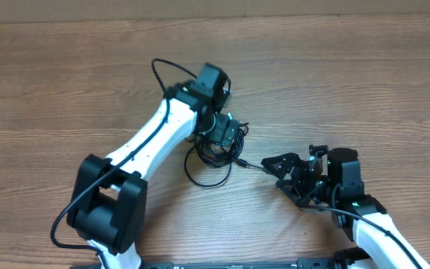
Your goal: Untangle cables
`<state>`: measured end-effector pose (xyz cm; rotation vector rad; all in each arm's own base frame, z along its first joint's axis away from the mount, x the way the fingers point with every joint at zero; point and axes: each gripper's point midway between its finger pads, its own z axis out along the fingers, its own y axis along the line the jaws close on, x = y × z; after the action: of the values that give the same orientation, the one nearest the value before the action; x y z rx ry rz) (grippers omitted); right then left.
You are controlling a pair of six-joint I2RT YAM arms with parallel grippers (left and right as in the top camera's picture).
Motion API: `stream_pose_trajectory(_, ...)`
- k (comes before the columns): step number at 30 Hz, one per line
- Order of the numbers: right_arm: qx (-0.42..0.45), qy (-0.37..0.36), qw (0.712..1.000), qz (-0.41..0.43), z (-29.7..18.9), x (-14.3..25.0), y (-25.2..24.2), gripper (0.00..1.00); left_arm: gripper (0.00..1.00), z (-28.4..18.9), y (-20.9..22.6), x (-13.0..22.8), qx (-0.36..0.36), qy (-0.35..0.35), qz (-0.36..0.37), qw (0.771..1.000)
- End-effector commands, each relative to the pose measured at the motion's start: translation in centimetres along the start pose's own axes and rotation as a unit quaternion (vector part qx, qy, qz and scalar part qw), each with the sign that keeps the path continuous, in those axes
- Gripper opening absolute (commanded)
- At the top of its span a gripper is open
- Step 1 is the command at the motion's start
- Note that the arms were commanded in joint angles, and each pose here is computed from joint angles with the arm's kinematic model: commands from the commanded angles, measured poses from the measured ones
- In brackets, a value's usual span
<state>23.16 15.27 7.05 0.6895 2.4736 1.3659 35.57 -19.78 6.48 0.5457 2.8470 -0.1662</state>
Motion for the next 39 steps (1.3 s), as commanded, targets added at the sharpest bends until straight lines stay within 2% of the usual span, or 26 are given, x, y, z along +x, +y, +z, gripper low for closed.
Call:
stream_pose_trajectory(1, -0.012, 0.000, 1.000, -0.022, -0.5, 0.2, 0.8, 1.00, 0.95, 1.7, 3.6, 0.4, -0.091, -0.005, 0.050, 0.995)
stream_pose_trajectory(4, 0.001, 0.008, 1.000, -0.010, -0.6, 0.7, 0.1, 1.00, 0.89, 2.6, 3.8, -0.1, -0.088, -0.025, 0.082, 0.992)
stream_pose_trajectory(7, 0.006, 0.011, 1.000, -0.005, -0.6, 0.9, -0.2, 1.00, 0.98, 4.2, 2.7, -0.2, -0.058, -0.054, 0.090, 0.993)
stream_pose_trajectory(10, -0.002, 0.007, 1.000, -0.012, -0.6, 0.6, 0.3, 1.00, 0.99, 5.9, 2.2, -0.3, -0.041, -0.085, 0.091, 0.991)
stream_pose_trajectory(14, -0.012, 0.017, 1.000, -0.012, -0.6, 0.9, 0.7, 0.99, 0.90, 9.0, 0.9, 1.9, 0.005, -0.052, 0.091, 0.994)
stream_pose_trajectory(15, -0.013, 0.018, 1.000, -0.012, -0.6, 1.0, 0.7, 1.00, 0.74, 9.7, 1.0, 2.4, 0.006, -0.043, 0.085, 0.995)
stream_pose_trajectory(16, -0.013, 0.017, 1.000, -0.012, -0.6, 1.0, 0.7, 1.00, 0.38, 10.2, 1.0, 2.9, 0.007, -0.032, 0.074, 0.997)
stream_pose_trajectory(17, -0.013, 0.017, 1.000, -0.012, -0.6, 1.0, 0.7, 1.00, 0.18, 10.5, 1.1, 3.2, 0.007, -0.025, 0.063, 0.998)
stream_pose_trajectory(18, -0.013, 0.017, 1.000, -0.012, -0.6, 1.0, 0.7, 1.00, 0.08, 10.6, 1.1, 3.5, 0.007, -0.019, 0.054, 0.998)
stream_pose_trajectory(19, -0.013, 0.017, 1.000, -0.012, -0.6, 1.0, 0.7, 1.00, 0.04, 10.6, 1.1, 3.8, 0.007, -0.013, 0.042, 0.999)
stream_pose_trajectory(21, -0.013, 0.017, 1.000, -0.012, -0.6, 1.0, 0.7, 1.00, 0.04, 9.5, 1.1, 3.2, 0.007, -0.013, 0.026, 1.000)
stream_pose_trajectory(26, -0.013, 0.017, 1.000, -0.012, -0.6, 1.0, 0.7, 1.00, 0.04, 2.6, 0.2, -1.6, 0.013, -0.054, -0.003, 0.998)
stream_pose_trajectory(29, -0.012, 0.017, 1.000, -0.012, -0.6, 1.0, 0.7, 1.00, 0.04, -1.1, -1.0, -3.3, 0.041, -0.072, -0.010, 0.997)
stream_pose_trajectory(33, -0.012, 0.017, 1.000, -0.012, -0.6, 1.0, 0.7, 1.00, 0.04, -4.8, -3.1, -3.3, 0.099, -0.072, -0.004, 0.993)
stream_pose_trajectory(39, -0.006, 0.021, 1.000, -0.005, -0.6, 1.2, 0.3, 1.00, 0.04, -6.6, -4.7, -2.7, 0.146, -0.071, 0.001, 0.987)
